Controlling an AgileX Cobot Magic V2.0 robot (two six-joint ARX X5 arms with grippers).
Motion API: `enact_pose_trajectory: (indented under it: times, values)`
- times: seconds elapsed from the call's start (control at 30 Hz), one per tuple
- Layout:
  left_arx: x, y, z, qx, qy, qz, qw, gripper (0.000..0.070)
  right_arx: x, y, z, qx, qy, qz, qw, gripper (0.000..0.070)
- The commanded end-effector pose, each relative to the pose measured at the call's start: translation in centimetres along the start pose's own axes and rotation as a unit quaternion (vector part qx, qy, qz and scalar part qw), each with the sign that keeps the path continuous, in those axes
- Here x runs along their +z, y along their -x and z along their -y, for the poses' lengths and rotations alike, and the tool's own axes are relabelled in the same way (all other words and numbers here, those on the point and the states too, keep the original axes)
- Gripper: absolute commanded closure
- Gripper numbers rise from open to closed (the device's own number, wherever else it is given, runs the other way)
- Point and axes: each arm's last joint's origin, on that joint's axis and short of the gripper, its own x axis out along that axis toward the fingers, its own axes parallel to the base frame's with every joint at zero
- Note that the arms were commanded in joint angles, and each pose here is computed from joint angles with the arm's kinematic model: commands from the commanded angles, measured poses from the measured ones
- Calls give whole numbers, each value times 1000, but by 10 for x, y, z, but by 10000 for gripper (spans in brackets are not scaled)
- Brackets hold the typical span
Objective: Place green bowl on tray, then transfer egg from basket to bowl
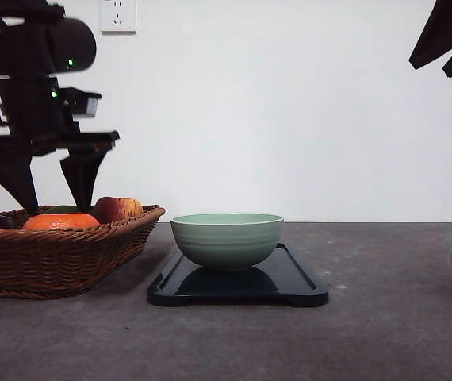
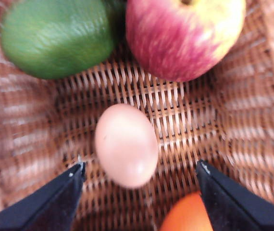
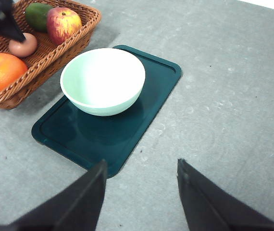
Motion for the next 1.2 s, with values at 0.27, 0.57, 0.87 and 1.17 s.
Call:
enact_pose_trajectory:
  times: [0.27,0.57,0.87,1.17]
  values:
    - [8,-29,1,11,12,-5,1000,223,2,-1,-1,0,-1,5,1000,418]
    - [9,-39,1,15,16,-7,1000,229,2,-1,-1,0,-1,5,1000,419]
    - [8,-40,1,17,15,-11,1000,362,2,-1,-1,-2,-1,5,1000,418]
    - [8,-40,1,17,15,-12,1000,520,2,-1,0,-9,-1,5,1000,418]
